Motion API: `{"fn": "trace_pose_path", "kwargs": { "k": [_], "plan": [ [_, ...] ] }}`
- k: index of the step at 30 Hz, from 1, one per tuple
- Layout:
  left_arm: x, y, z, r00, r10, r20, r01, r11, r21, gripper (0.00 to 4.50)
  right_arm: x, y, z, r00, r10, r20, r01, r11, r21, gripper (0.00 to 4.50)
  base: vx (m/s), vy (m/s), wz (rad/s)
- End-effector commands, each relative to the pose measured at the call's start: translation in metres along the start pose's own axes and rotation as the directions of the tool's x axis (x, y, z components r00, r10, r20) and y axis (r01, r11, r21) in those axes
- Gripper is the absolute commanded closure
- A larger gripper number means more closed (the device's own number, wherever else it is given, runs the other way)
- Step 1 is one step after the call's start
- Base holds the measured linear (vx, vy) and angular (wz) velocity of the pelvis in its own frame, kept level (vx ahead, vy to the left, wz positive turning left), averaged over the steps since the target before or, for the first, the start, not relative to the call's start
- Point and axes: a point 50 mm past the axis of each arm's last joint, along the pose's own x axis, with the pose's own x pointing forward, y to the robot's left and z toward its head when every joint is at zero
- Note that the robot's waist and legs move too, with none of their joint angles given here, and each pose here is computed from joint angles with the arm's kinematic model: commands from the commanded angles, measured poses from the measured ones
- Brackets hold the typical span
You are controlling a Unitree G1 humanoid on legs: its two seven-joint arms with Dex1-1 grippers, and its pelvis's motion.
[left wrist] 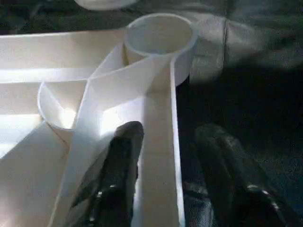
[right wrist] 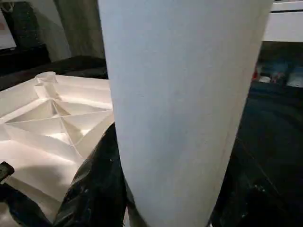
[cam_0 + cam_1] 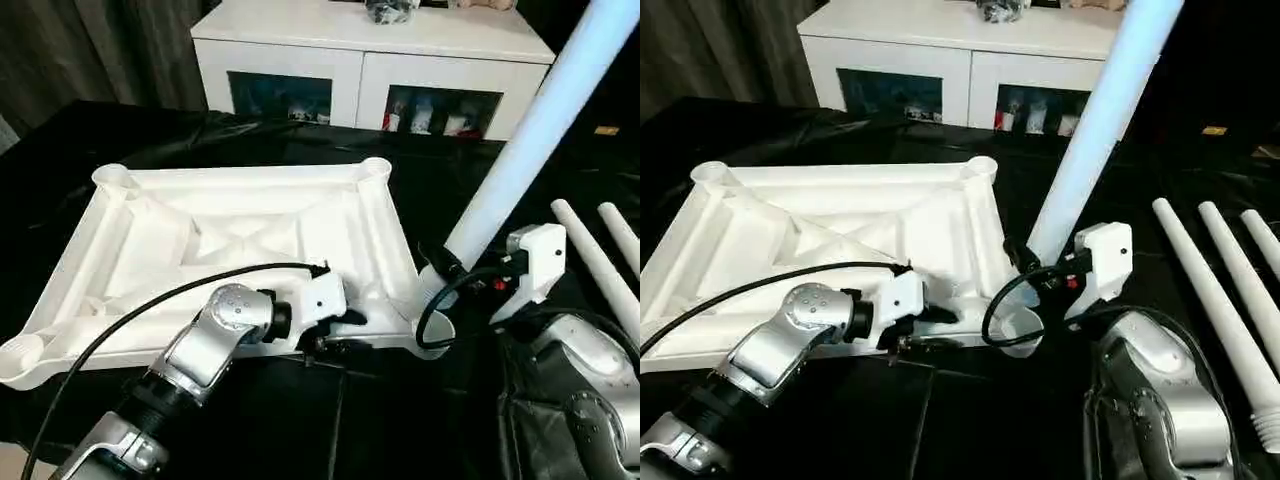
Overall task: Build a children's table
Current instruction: Insert table leg to table base
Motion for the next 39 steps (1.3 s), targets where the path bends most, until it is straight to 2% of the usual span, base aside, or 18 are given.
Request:
{"fn": "trace_pose_path", "kwargs": {
  "k": [1, 3, 5, 8, 13, 17, 22, 25, 29, 33, 39],
  "plan": [
    [0.001, -0.002, 0.0, 0.999, -0.017, -0.051, 0.017, 1.0, -0.006, 2.64, -0.001, 0.0, 0.006, 1.0, -0.007, 0.013, 0.007, 0.999, -0.031, 2.62, 0.0, 0.0, 0.0],
    [0.001, -0.004, 0.001, 0.998, -0.026, -0.061, 0.025, 1.0, -0.02, 2.97, 0.0, 0.0, 0.005, 1.0, -0.006, 0.012, 0.007, 0.999, -0.032, 2.62, 0.0, 0.0, 0.0],
    [0.001, -0.004, 0.002, 0.998, -0.021, -0.065, 0.019, 0.999, -0.037, 3.07, 0.0, 0.001, 0.005, 1.0, -0.005, 0.012, 0.005, 0.999, -0.031, 2.62, 0.0, 0.0, 0.0],
    [0.0, -0.004, 0.001, 0.994, -0.019, -0.11, 0.017, 1.0, -0.022, 3.43, 0.001, 0.002, 0.004, 1.0, -0.004, 0.011, 0.004, 0.999, -0.034, 2.62, 0.0, 0.0, 0.0],
    [-0.004, -0.006, -0.001, 0.988, -0.035, -0.153, 0.034, 0.999, -0.011, 3.63, 0.001, 0.002, 0.004, 1.0, -0.005, 0.014, 0.005, 0.999, -0.035, 2.62, 0.0, 0.0, 0.0],
    [-0.008, -0.005, -0.002, 0.983, -0.038, -0.182, 0.043, 0.999, 0.021, 4.09, 0.002, 0.002, 0.004, 1.0, -0.008, 0.018, 0.009, 0.999, -0.035, 2.62, 0.0, 0.0, 0.0],
    [-0.015, -0.001, 0.0, 0.99, -0.013, -0.143, 0.02, 0.999, 0.047, 4.43, 0.004, 0.003, 0.004, 1.0, -0.008, 0.025, 0.009, 1.0, -0.015, 2.62, 0.0, 0.0, 0.0],
    [-0.02, 0.006, 0.002, 0.994, 0.019, -0.11, -0.016, 1.0, 0.027, 4.43, 0.007, 0.003, 0.004, 0.999, -0.009, 0.032, 0.009, 1.0, 0.005, 2.62, 0.0, 0.0, 0.0],
    [-0.029, 0.015, -0.004, 0.991, 0.056, -0.123, -0.054, 0.998, 0.024, 4.43, 0.013, 0.005, 0.003, 0.999, 0.005, 0.036, -0.007, 0.999, 0.041, 2.62, 0.0, 0.0, 0.0],
    [-0.041, 0.026, -0.014, 0.982, 0.114, -0.148, -0.116, 0.993, -0.003, 4.5, 0.02, 0.009, -0.003, 0.997, 0.079, 0.007, -0.08, 0.992, 0.095, 2.64, 0.0, 0.0, 0.0],
    [-0.043, 0.03, -0.017, 0.983, 0.121, -0.141, -0.123, 0.992, -0.005, 4.5, 0.035, 0.011, -0.01, 0.984, 0.162, -0.068, -0.155, 0.984, 0.091, 2.64, 0.0, 0.0, 0.0]
  ]
}}
